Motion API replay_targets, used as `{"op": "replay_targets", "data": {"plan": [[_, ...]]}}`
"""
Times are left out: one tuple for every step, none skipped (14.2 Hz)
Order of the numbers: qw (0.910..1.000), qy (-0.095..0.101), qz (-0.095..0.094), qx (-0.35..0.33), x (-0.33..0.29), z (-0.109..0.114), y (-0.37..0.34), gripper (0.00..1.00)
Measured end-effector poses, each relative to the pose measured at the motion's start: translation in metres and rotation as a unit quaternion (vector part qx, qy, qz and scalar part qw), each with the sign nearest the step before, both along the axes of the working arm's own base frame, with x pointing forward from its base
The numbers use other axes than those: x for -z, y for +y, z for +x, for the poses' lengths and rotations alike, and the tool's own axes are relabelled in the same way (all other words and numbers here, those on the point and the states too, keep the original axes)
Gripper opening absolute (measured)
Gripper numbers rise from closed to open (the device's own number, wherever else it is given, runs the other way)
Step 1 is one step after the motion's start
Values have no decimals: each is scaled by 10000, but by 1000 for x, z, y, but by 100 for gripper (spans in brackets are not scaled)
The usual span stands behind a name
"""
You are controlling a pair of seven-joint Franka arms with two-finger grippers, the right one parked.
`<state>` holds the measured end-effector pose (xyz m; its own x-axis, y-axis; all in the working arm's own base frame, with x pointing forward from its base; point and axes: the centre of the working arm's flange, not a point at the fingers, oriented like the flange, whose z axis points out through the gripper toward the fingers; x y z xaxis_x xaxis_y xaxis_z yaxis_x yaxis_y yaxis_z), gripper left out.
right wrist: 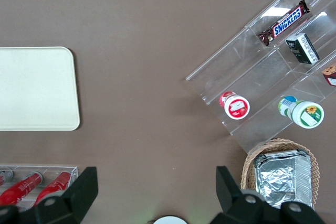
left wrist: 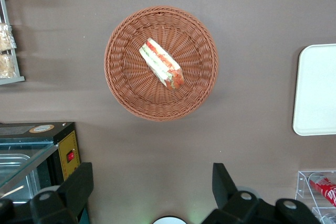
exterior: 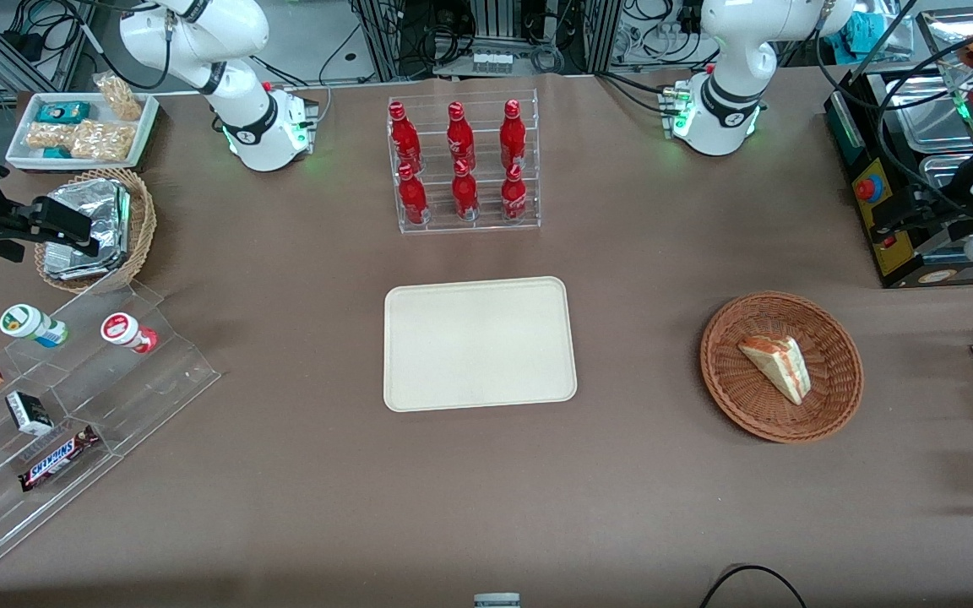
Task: Place sandwich from basket to tray
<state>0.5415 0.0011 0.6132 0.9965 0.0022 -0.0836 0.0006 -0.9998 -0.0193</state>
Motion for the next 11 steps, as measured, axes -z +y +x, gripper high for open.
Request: {"op": "replay_targets", "data": {"plan": [[10000, 54, 0, -5, 6, 1, 1, 100], [9999, 134, 1, -8, 14, 2, 1, 100], [9997, 236, 1, -9, 24, 4, 1, 100], [9994, 346, 2, -10, 37, 6, 1, 100], [9991, 420, 3, -10, 52, 10, 1, 100], [9990, 436, 3, -7, 68, 15, 1, 100], [9992, 398, 3, -2, 84, 20, 1, 100], [9995, 327, 3, 4, 104, 23, 1, 100], [9997, 234, 1, 11, 124, 26, 1, 100], [9999, 134, -1, 18, 145, 26, 1, 100], [10000, 25, -3, 24, 168, 25, 0, 100]]}}
